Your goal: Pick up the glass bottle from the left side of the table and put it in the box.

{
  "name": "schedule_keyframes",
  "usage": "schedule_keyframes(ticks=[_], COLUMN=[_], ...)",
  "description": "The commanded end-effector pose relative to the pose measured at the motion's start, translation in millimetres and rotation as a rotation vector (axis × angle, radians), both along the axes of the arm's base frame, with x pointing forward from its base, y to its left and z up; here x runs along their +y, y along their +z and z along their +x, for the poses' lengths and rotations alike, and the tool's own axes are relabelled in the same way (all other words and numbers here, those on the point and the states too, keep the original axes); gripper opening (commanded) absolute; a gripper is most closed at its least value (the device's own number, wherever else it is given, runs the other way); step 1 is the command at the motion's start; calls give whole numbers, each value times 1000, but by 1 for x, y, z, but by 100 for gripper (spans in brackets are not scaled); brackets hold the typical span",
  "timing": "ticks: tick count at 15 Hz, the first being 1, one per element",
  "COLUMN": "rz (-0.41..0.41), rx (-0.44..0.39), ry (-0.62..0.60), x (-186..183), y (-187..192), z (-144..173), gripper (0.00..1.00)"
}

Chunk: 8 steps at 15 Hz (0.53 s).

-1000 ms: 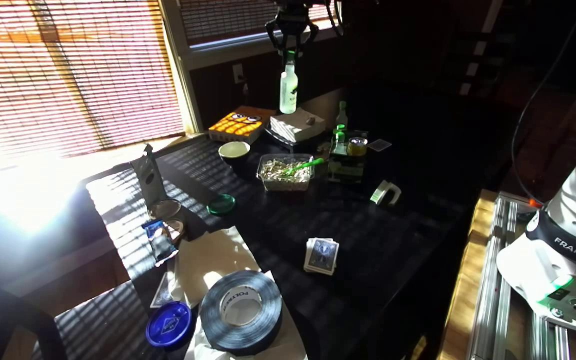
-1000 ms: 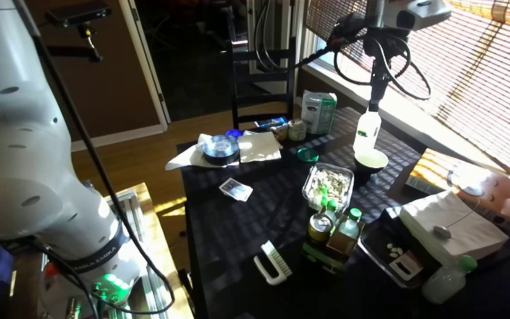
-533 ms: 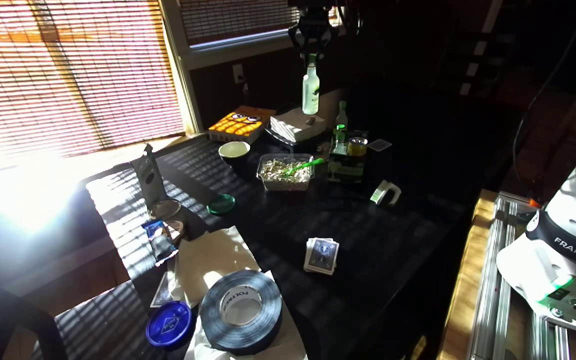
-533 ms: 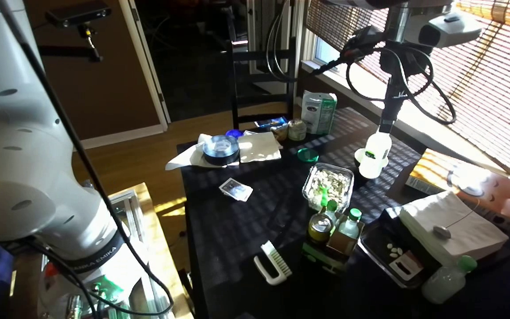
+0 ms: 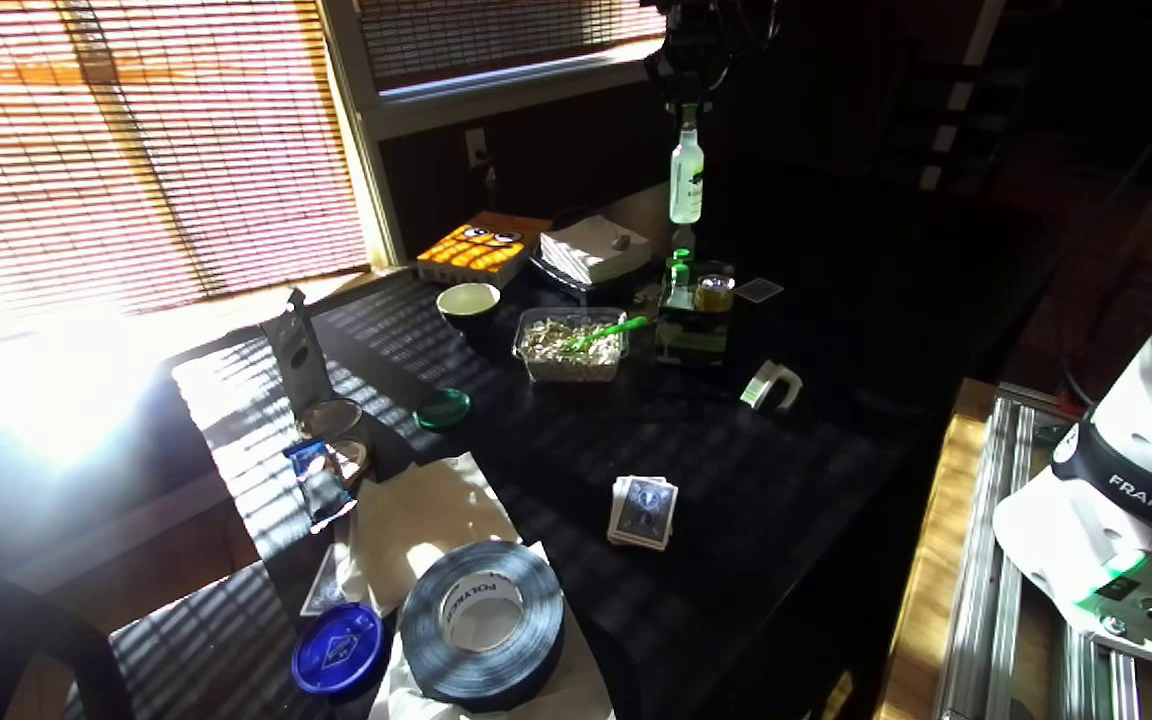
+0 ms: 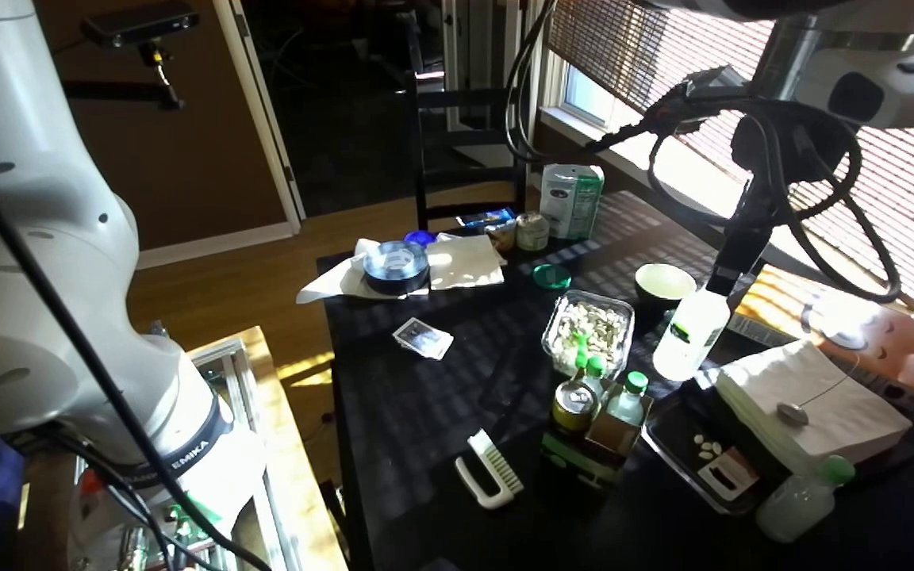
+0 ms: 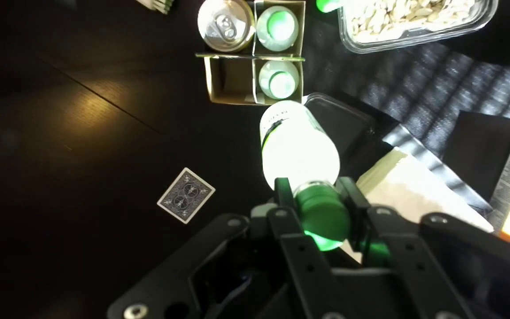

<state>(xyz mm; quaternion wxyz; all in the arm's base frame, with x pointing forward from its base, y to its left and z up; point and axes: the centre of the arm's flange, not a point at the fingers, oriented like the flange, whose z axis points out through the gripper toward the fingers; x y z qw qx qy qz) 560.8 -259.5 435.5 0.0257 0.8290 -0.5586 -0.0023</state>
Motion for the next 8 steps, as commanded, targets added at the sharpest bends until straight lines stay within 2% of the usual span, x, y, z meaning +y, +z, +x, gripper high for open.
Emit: schedule_keyframes(ticks=[1, 2, 3, 7, 8], rz=[36, 40, 12, 19, 19], rx=[17, 23, 27, 33, 33], ry=[-49, -56, -27, -35, -36], x=[0, 1, -8, -6, -6], y=[6, 4, -2, -5, -4], z=[-24, -26, -9, -14, -14], gripper=[7, 7, 30, 30, 7])
